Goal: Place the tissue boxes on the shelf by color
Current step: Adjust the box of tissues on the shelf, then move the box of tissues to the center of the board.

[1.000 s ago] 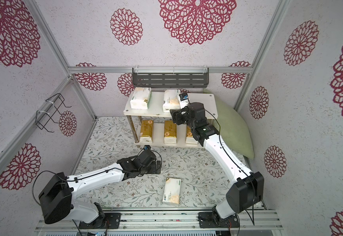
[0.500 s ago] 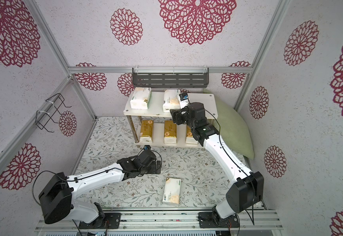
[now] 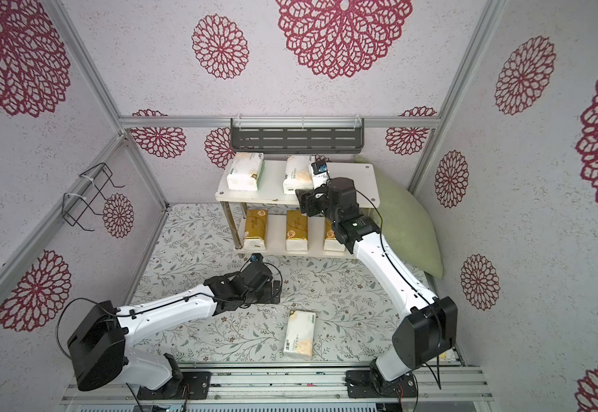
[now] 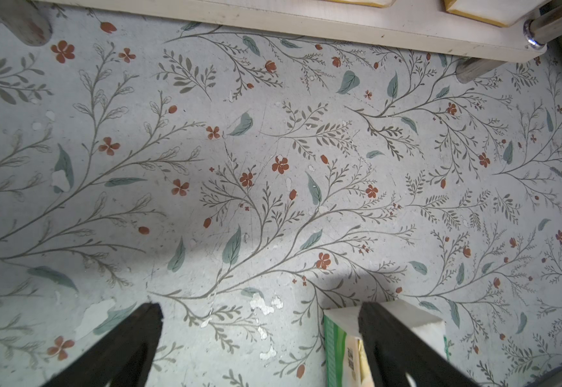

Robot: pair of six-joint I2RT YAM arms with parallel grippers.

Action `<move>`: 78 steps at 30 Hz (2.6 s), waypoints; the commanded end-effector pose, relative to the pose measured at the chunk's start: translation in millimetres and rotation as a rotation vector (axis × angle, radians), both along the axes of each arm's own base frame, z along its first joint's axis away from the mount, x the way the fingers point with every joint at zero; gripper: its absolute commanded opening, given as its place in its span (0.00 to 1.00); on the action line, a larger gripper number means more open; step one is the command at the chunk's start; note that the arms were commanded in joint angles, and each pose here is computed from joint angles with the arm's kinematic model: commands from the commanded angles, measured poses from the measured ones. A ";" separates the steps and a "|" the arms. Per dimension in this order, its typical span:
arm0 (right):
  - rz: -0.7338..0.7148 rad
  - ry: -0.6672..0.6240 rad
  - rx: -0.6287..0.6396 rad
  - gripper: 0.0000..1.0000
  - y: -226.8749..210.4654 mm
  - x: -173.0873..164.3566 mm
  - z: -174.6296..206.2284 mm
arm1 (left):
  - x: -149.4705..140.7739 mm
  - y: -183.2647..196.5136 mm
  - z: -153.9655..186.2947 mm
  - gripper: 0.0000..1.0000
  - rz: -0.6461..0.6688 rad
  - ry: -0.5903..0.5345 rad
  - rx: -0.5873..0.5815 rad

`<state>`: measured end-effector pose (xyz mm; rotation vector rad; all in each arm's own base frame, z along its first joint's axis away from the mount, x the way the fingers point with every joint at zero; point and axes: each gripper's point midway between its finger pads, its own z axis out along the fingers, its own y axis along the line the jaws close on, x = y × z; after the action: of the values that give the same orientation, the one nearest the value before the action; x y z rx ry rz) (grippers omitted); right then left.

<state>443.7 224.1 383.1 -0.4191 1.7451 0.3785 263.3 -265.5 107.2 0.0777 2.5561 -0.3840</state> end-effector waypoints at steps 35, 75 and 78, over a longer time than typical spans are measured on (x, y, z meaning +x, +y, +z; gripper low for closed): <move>-0.046 -0.001 -0.006 0.82 -43.3 -66.5 42.5 | 18.7 40.4 21.8 0.99 0.147 -0.109 0.040; -0.158 0.893 -0.039 0.91 -30.7 -213.1 -241.2 | 57.6 139.0 25.7 0.97 0.430 -0.139 0.080; -0.185 0.958 -0.048 0.93 -33.2 -230.5 -255.8 | 59.3 136.7 23.4 0.97 0.420 -0.134 0.078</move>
<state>227.7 193.0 130.1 -0.1879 2.6507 0.4111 318.2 -126.9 134.1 -0.3977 2.3748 -0.0947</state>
